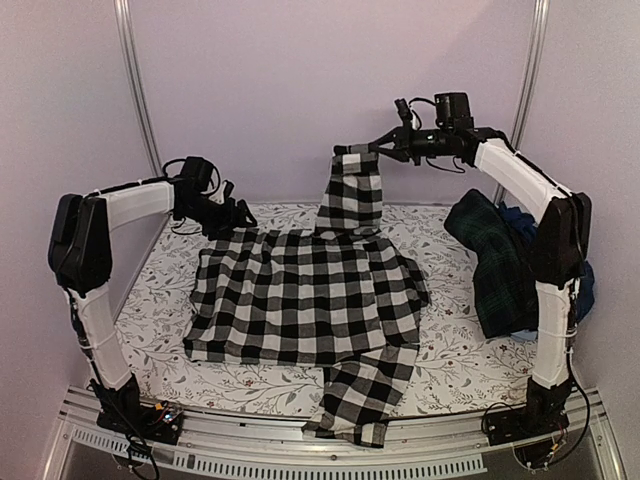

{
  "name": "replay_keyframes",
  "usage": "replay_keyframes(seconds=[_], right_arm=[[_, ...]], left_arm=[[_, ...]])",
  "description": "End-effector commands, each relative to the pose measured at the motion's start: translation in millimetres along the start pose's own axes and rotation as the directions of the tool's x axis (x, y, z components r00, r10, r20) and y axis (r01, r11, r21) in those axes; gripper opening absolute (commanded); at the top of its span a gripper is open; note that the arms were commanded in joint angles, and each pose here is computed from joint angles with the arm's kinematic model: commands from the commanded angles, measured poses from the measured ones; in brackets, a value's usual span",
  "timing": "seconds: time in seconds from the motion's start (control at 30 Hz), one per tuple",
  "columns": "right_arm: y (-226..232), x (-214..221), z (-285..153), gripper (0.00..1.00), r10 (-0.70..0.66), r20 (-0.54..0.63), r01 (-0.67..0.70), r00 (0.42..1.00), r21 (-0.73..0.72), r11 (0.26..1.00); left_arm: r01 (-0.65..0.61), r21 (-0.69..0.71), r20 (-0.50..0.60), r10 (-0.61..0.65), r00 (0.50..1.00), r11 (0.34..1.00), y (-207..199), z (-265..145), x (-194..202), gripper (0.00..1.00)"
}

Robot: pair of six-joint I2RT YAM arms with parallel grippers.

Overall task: Fold and stack the mixed laundry pile
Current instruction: Adjust the flattened shirt at the center of the board.

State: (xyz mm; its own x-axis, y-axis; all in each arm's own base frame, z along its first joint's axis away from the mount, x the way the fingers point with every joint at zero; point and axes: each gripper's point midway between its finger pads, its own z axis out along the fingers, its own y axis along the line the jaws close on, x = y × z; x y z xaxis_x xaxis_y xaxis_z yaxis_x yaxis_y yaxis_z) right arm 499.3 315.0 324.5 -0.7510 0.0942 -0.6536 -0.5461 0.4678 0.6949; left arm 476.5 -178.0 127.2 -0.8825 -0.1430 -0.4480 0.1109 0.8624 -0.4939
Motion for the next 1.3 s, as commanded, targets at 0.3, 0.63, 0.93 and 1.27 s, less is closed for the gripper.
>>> replay_keyframes(seconds=[0.3,0.63,0.93,1.27], right_arm=[[-121.8,-19.7,55.7,0.99,0.200,0.115,-0.196,0.973,-0.052,0.979],[-123.6,125.2,16.6,0.90,0.211,-0.210,-0.148,0.955,0.279,0.949],[-116.5,239.5,31.0,0.86,0.325,-0.397,-0.203,0.858,0.319,0.926],[-210.1,240.9,25.7,0.83,0.436,-0.331,-0.259,0.837,0.462,0.848]], left_arm=[[0.021,-0.049,0.097,-0.016,0.995,0.999,18.9,-31.0,-17.3,0.91],[-0.053,0.015,-0.031,0.054,0.998,0.998,8.9,-15.7,33.9,0.83],[0.066,-0.072,-0.200,-0.079,0.977,0.995,41.1,9.1,108.3,0.65],[0.103,-0.169,-0.225,-0.140,0.964,0.980,85.9,64.6,86.6,0.48]])
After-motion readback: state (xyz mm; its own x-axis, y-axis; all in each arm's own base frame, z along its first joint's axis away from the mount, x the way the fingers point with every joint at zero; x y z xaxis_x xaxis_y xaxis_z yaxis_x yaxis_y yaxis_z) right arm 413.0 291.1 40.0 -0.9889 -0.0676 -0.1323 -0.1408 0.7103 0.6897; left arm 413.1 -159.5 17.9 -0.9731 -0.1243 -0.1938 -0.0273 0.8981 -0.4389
